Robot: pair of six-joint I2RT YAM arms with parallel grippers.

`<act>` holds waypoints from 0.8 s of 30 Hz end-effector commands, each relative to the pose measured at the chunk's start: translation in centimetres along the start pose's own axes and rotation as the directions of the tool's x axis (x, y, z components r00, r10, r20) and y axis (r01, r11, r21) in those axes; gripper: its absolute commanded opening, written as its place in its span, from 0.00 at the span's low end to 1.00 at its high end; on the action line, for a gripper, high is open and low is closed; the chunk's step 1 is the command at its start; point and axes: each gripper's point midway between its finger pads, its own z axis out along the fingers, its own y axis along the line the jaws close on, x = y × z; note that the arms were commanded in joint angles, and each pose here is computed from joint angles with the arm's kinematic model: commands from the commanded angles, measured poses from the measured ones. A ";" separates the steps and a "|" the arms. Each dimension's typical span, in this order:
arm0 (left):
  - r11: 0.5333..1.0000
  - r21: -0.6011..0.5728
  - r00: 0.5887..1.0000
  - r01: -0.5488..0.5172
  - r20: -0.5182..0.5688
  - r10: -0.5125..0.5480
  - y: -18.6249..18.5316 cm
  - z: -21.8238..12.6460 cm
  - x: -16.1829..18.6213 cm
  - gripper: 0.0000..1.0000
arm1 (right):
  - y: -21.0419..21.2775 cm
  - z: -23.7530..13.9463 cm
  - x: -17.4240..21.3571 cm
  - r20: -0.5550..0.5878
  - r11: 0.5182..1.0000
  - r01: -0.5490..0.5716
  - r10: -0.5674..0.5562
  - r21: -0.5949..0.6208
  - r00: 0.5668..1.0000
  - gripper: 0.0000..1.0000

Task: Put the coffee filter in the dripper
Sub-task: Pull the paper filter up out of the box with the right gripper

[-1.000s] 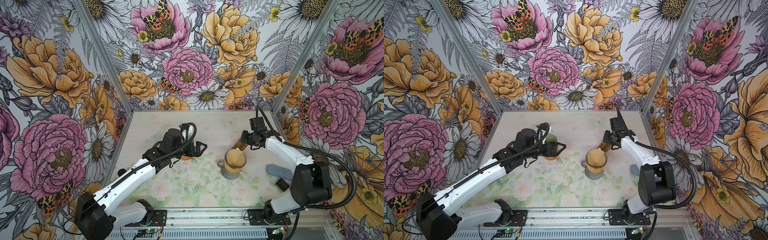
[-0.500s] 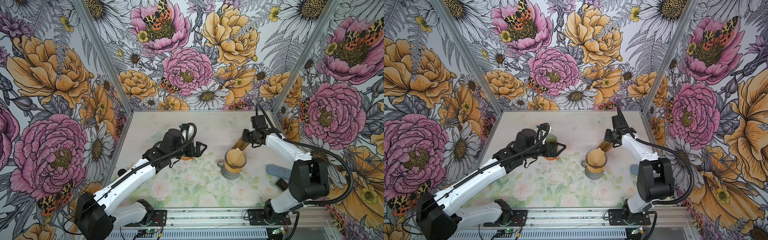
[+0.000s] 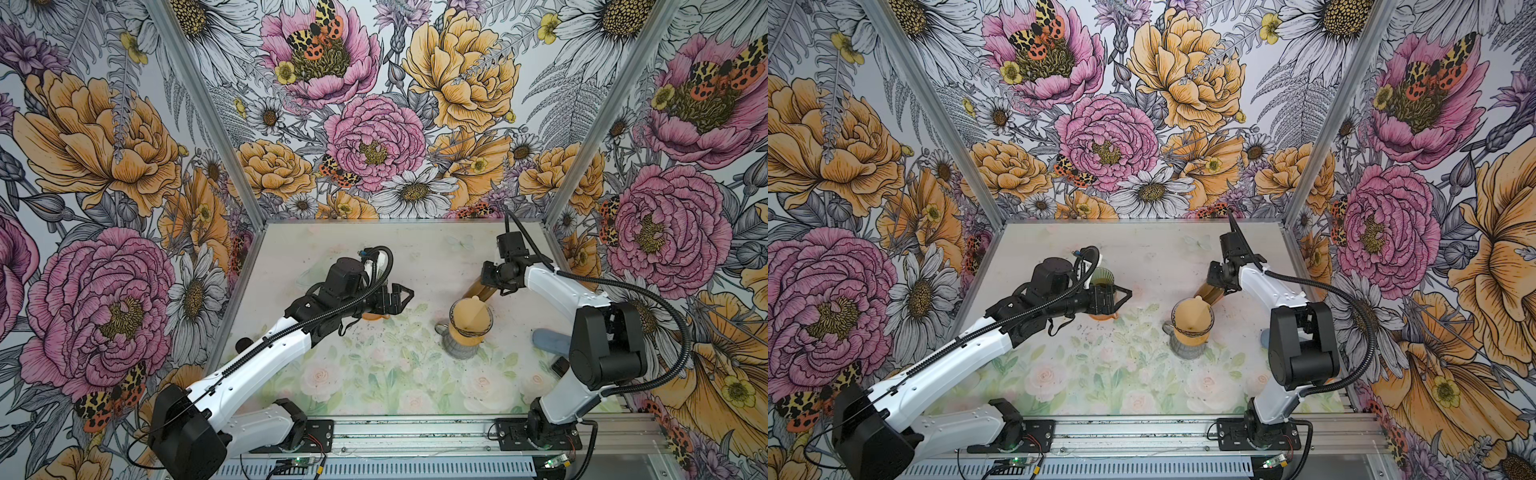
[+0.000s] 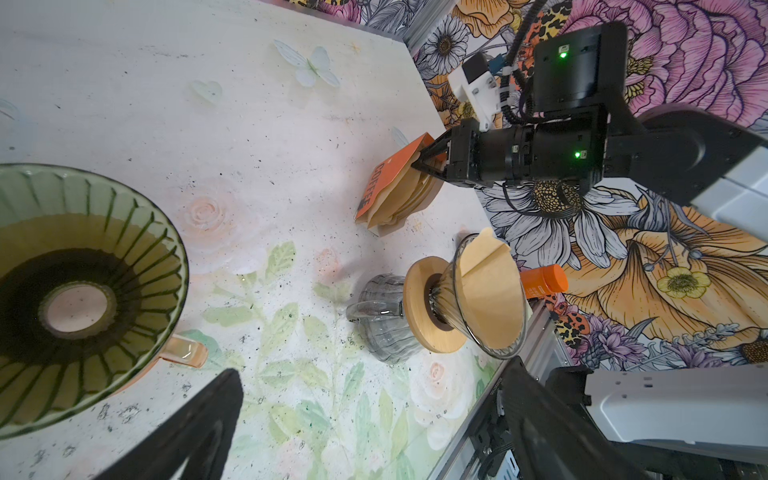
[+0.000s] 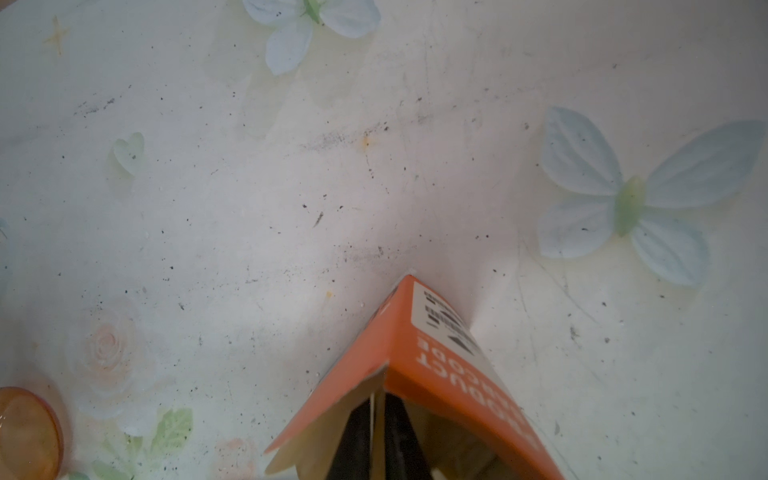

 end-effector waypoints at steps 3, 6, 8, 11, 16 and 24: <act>1.000 -0.015 1.000 0.010 0.024 -0.009 0.3 -0.6 -0.4 0.99 | -0.3 0.2 -2.0 0.043 0.999 0.020 -0.021 0.033 0.999 0.05; 1.000 -0.017 1.000 0.012 0.026 -0.012 0.4 -0.7 -0.4 0.99 | -0.8 0.0 -2.8 0.059 0.999 0.020 -0.023 0.045 0.998 0.03; 1.000 -0.019 1.000 0.015 0.027 -0.014 0.5 -0.7 -0.4 0.99 | -1.3 0.0 -3.4 0.065 0.999 0.005 -0.008 0.048 0.998 0.02; 1.000 -0.021 0.999 0.017 0.029 -0.016 0.6 -0.7 -0.4 0.99 | -2.0 0.3 -4.3 0.068 0.999 -0.007 0.004 0.045 0.998 0.01; 0.999 -0.027 0.999 0.022 0.032 -0.021 0.7 -0.8 -0.5 0.99 | -3.1 0.8 -5.6 0.073 0.997 -0.013 0.008 0.074 0.997 0.01; 0.999 -0.034 0.999 0.032 0.039 -0.031 1.0 -1.0 -0.5 0.99 | -1.8 0.4 -6.2 0.076 0.999 0.002 -0.005 0.037 0.997 0.01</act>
